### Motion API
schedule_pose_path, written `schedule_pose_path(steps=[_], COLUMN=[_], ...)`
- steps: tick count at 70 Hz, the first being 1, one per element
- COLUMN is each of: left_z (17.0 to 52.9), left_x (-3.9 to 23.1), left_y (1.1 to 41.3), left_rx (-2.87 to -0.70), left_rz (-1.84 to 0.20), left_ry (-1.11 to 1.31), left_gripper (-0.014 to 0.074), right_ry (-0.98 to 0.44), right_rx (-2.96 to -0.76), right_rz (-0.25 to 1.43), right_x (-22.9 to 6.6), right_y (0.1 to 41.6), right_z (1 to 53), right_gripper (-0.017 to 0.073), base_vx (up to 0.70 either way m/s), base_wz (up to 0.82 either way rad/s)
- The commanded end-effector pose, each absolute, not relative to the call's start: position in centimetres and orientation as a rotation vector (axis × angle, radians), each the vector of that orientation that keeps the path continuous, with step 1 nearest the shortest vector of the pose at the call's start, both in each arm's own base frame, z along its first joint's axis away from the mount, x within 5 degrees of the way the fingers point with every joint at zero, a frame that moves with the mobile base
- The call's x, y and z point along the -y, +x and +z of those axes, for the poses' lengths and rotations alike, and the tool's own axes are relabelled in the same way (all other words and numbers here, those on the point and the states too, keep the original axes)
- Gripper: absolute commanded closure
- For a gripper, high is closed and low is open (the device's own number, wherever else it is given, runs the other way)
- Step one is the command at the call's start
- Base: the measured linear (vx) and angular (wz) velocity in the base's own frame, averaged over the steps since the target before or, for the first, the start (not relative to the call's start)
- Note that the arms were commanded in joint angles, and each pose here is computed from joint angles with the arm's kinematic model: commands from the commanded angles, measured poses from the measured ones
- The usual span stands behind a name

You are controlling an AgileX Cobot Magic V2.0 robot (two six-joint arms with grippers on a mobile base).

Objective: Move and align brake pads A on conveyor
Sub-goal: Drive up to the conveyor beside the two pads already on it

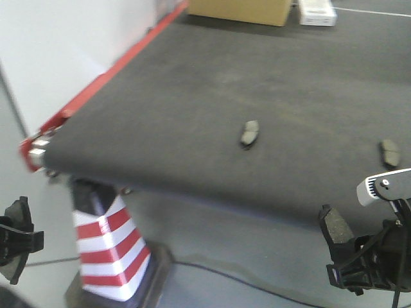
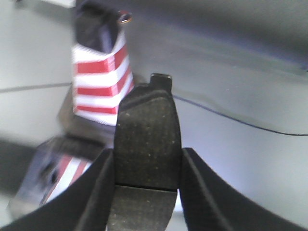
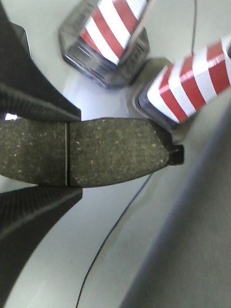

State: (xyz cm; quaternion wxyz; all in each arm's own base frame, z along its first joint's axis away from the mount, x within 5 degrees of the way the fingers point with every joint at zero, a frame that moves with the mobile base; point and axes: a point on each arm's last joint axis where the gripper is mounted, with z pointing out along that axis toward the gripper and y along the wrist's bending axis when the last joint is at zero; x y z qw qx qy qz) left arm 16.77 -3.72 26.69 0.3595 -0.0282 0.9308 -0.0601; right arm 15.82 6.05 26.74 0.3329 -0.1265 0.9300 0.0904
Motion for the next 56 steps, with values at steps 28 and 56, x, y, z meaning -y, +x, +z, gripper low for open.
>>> schedule_pose_path(steps=[28, 56], left_z=[28.17, 28.17], left_x=[3.94, 3.94], left_y=[17.18, 17.18], left_rx=[-2.295, -2.295], left_rz=[-0.195, -0.195], left_ry=[-0.062, -0.062], left_gripper=[0.0416, 0.0416], right_ry=[-0.328, -0.328], right_rx=[-2.321, -2.321], right_rz=[0.246, 0.246], right_x=[-6.2, -6.2], right_y=[16.37, 16.37], right_z=[28.25, 28.25], right_gripper=[0.047, 0.047], base_vx=[0.27, 0.26], base_wz=[-0.44, -0.25])
